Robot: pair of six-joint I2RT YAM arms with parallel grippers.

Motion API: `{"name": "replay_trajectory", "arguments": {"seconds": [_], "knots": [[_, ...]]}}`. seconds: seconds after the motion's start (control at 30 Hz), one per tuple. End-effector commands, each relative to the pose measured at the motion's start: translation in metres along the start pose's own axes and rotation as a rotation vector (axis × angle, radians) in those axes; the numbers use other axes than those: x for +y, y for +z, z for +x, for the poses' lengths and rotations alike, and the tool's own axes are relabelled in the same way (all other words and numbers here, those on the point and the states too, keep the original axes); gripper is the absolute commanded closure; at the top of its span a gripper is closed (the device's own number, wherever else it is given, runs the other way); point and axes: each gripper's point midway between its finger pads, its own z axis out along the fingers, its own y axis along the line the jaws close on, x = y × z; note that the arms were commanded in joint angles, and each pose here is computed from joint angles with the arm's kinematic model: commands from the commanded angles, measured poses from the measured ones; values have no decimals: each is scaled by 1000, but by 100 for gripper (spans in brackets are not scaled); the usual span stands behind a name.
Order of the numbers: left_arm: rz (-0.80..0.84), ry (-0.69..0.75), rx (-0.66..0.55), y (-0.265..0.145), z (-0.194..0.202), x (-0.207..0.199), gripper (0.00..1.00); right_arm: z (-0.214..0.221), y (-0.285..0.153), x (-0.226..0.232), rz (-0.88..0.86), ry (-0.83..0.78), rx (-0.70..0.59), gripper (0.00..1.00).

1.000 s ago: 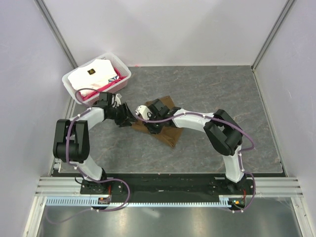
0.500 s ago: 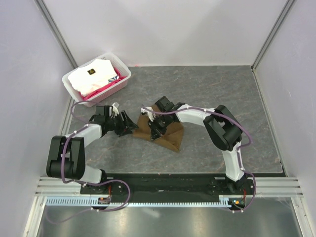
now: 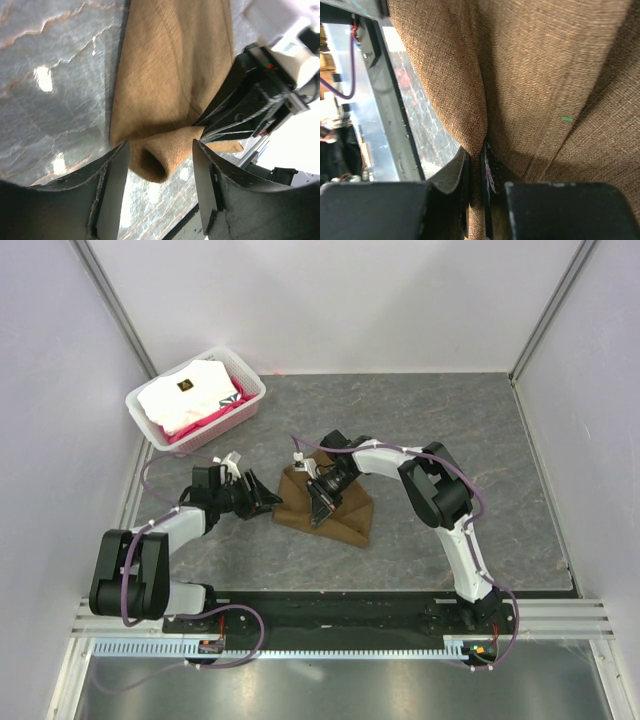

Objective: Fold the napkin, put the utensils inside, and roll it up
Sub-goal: Roll the napkin with the utensil

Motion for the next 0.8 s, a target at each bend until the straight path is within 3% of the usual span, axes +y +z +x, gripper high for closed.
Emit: {"name": "replay_trajectory", "arguments": {"seconds": [0.0, 0.17, 0.37, 0.47, 0.5, 0.57, 0.77], "knots": [[61, 36, -52, 6, -15, -14, 42, 37, 11, -29, 63, 80, 131, 91], [63, 27, -6, 12, -6, -12, 51, 34, 10, -36, 69, 99, 133, 91], [75, 36, 25, 15, 4, -16, 53, 32, 10, -42, 84, 110, 136, 91], [40, 13, 50, 19, 10, -8, 70, 31, 10, -43, 88, 111, 135, 91], [25, 3, 59, 21, 10, -6, 84, 31, 9, -43, 89, 111, 133, 91], [-35, -28, 82, 23, 14, 6, 96, 27, 7, -43, 93, 105, 123, 90], [-145, -53, 81, 21, 12, 23, 98, 13, -7, -37, 110, 78, 82, 73]]}}
